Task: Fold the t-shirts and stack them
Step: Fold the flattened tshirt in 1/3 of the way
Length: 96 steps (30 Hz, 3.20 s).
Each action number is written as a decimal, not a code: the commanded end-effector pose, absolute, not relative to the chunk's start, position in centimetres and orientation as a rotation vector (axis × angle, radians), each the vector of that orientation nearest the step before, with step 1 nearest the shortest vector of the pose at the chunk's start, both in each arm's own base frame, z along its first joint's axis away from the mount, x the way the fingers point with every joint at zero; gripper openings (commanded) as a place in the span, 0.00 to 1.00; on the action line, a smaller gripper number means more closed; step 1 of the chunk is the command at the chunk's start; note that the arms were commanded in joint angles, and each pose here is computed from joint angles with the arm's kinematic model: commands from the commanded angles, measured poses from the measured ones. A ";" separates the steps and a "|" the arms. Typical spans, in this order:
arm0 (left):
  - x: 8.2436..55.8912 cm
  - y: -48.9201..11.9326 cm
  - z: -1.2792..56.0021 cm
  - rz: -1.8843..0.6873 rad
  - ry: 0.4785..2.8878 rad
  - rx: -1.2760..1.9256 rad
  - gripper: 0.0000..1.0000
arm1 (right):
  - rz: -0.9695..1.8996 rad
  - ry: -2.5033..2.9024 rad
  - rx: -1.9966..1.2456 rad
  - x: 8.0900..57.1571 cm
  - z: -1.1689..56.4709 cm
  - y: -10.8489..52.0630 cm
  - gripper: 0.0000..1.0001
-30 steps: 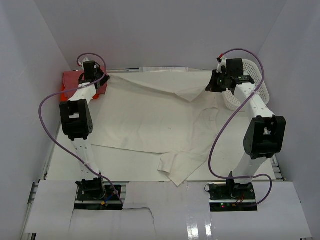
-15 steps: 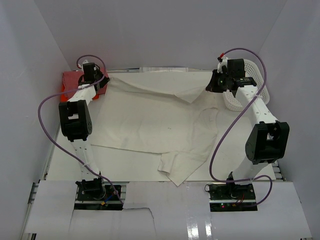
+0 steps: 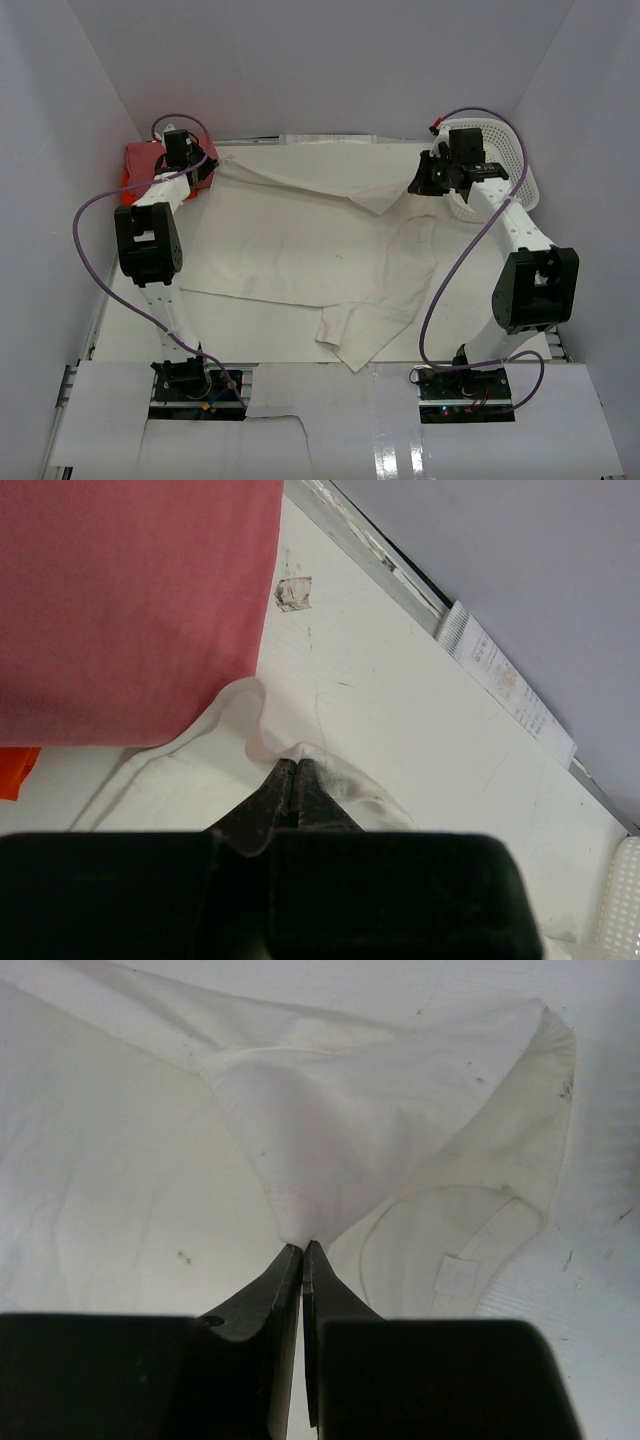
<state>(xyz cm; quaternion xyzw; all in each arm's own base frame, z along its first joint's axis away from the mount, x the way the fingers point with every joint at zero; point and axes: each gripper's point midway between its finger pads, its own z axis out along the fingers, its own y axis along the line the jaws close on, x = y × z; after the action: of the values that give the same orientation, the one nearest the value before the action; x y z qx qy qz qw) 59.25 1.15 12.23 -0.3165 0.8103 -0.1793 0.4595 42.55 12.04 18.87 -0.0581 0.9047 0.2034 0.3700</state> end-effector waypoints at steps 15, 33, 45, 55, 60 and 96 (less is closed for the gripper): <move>56.5 2.2 15.9 -0.444 1.954 -0.762 0.00 | 0.521 2.240 -0.187 41.7 20.7 12.5 0.08; 55.3 1.7 14.1 -0.451 2.012 -0.733 0.00 | 0.547 2.252 -0.213 39.8 19.8 13.5 0.08; 54.6 1.8 13.1 -0.435 2.041 -0.746 0.00 | 0.530 2.262 -0.227 38.0 19.2 13.5 0.08; 53.7 1.9 13.1 -0.414 2.051 -0.748 0.00 | 0.535 2.268 -0.245 37.0 18.7 13.9 0.08; 53.5 2.0 13.2 -0.412 2.056 -0.751 0.00 | 0.530 2.278 -0.252 36.6 18.3 14.1 0.08; 50.7 2.8 10.9 -0.310 2.155 -0.811 0.00 | 0.424 2.361 -0.221 34.0 15.5 13.0 0.47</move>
<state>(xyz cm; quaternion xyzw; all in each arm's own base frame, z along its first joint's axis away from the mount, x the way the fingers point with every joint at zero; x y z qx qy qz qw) 50.68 1.84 7.04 -0.3221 0.8630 -0.1332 0.3657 33.82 13.21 13.67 -0.0863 0.9233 0.1701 0.3333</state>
